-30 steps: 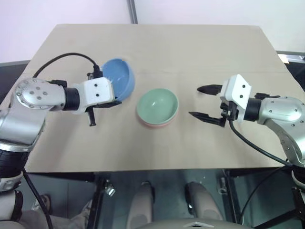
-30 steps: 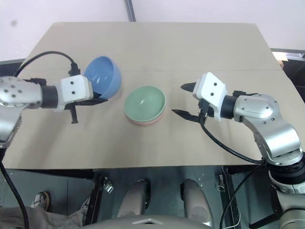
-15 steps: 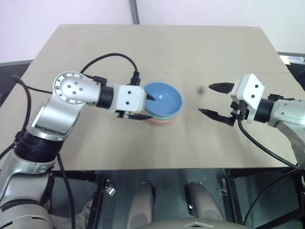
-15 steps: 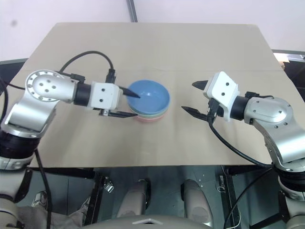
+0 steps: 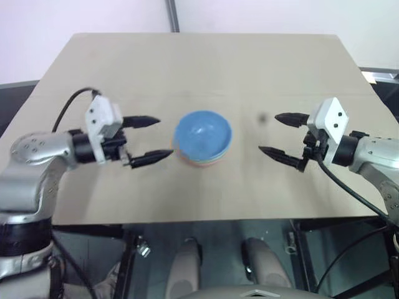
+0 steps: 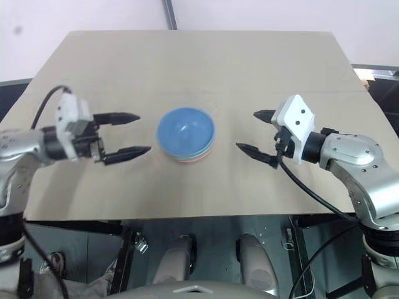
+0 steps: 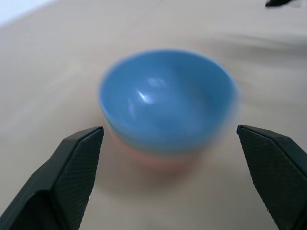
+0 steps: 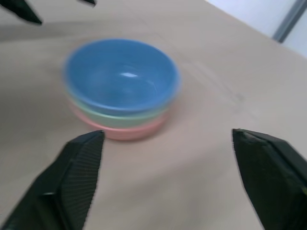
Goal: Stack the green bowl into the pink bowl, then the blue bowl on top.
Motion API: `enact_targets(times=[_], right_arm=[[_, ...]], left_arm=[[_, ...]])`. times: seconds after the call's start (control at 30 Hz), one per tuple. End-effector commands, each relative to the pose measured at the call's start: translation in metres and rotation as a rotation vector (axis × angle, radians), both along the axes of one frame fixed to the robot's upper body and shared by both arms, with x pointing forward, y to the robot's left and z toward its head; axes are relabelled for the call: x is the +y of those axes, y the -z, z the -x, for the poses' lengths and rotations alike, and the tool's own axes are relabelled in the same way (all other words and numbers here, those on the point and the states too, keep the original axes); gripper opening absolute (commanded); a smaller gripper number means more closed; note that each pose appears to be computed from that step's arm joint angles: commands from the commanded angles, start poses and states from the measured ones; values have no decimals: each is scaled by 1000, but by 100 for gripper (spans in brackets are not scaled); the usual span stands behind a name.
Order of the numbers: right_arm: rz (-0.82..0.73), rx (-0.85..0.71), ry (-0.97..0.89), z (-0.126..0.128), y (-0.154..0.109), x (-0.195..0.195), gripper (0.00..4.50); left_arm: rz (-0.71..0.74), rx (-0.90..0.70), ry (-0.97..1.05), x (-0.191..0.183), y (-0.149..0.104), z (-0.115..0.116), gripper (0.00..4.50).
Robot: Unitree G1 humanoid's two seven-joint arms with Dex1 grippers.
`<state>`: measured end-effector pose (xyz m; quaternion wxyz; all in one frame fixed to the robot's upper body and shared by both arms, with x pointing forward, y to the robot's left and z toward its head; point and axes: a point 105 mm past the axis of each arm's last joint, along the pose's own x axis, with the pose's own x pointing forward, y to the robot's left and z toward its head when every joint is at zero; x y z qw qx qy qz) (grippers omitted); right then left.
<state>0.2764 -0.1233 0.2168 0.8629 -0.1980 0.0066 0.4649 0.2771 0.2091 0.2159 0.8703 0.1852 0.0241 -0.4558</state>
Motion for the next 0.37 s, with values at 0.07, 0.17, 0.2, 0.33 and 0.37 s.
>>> enact_targets(times=[0.07,0.17,0.2,0.33,0.37], right_arm=[[14,-17,51,8,-9,-17,450],[22,22,42,18,-6,-23,450],[26,28,40,21,-6,-24,450],[36,41,44,25,-7,-30,450],[37,39,47,25,-8,-30,450]], left_arm=[[37,-105,-117,13,-9,14,445],[-3,-42,-98,16,3,30,445],[22,-16,-95,17,3,34,445],[15,17,-89,21,8,42,445],[14,23,-89,21,10,43,445]])
